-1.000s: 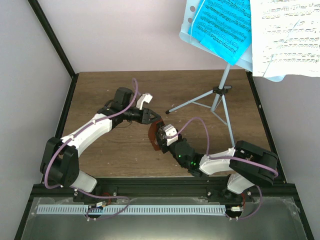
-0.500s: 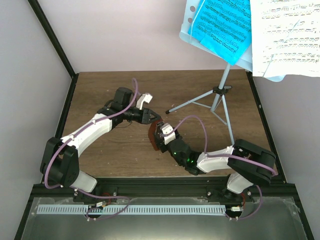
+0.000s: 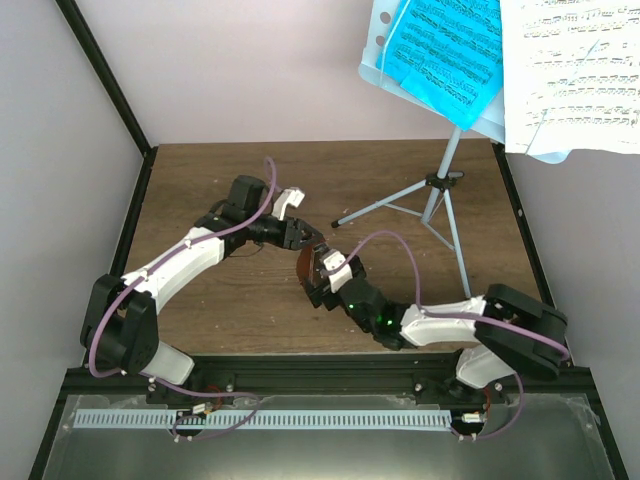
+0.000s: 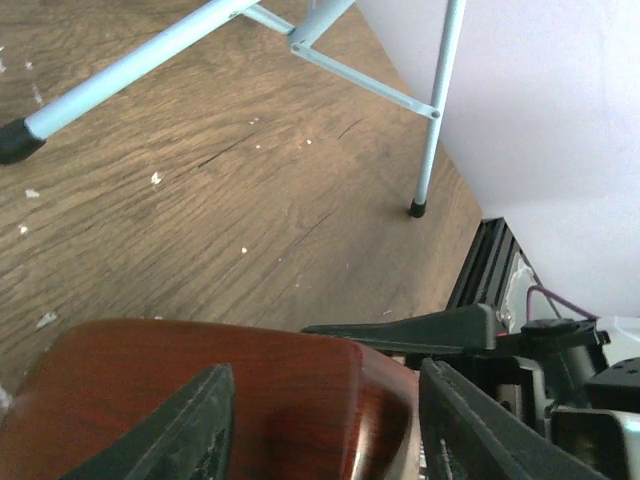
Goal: Pack up the instrument practice props
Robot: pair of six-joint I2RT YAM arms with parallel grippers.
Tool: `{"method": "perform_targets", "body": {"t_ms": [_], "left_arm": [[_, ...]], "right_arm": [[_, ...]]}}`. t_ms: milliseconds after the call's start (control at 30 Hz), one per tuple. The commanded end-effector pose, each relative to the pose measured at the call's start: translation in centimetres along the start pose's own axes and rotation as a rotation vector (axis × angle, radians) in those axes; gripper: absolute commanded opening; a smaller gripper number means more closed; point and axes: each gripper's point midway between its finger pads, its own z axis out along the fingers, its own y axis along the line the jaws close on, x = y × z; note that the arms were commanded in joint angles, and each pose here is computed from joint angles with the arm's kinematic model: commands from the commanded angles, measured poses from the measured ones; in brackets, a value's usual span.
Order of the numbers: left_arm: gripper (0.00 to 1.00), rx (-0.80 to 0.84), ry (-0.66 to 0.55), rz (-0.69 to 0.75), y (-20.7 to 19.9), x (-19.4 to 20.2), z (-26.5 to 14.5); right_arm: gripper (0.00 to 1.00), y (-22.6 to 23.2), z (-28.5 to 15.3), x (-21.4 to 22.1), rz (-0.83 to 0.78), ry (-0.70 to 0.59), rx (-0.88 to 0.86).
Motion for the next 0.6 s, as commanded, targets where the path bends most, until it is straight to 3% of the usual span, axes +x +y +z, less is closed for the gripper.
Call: {"method": "perform_targets", "body": {"t_ms": [0,100,233,333,433,567], "left_arm": [[0.58,-0.055,-0.039,0.043,0.0,-0.9,-0.9],[0.67,-0.083,-0.088,0.044,0.4,-1.7,-2.1],[0.72,-0.11,-0.208,0.033,1.1,-3.6,-5.1],[0.77,-0.116,-0.278,0.1,0.4,-4.5,-7.0],[0.91,-0.148,-0.275,0.18,-0.3,-4.0,-7.0],[0.99,-0.147,-0.182,0.305,-2.0,-2.2,-4.8]], "right_arm": [[1.0,-0.2,-2.1,-0.9,0.002,-0.026,-0.051],[1.0,-0.5,-4.3,-0.8,0.013,-0.044,-0.103],[1.0,-1.0,-6.9,-0.7,0.046,-0.063,-0.155],[1.0,-2.7,-7.9,-0.8,0.109,-0.067,-0.114],[1.0,-5.3,-8.2,-1.5,0.202,-0.055,-0.096],[1.0,-9.2,-8.3,-2.9,0.308,-0.087,-0.077]]}}
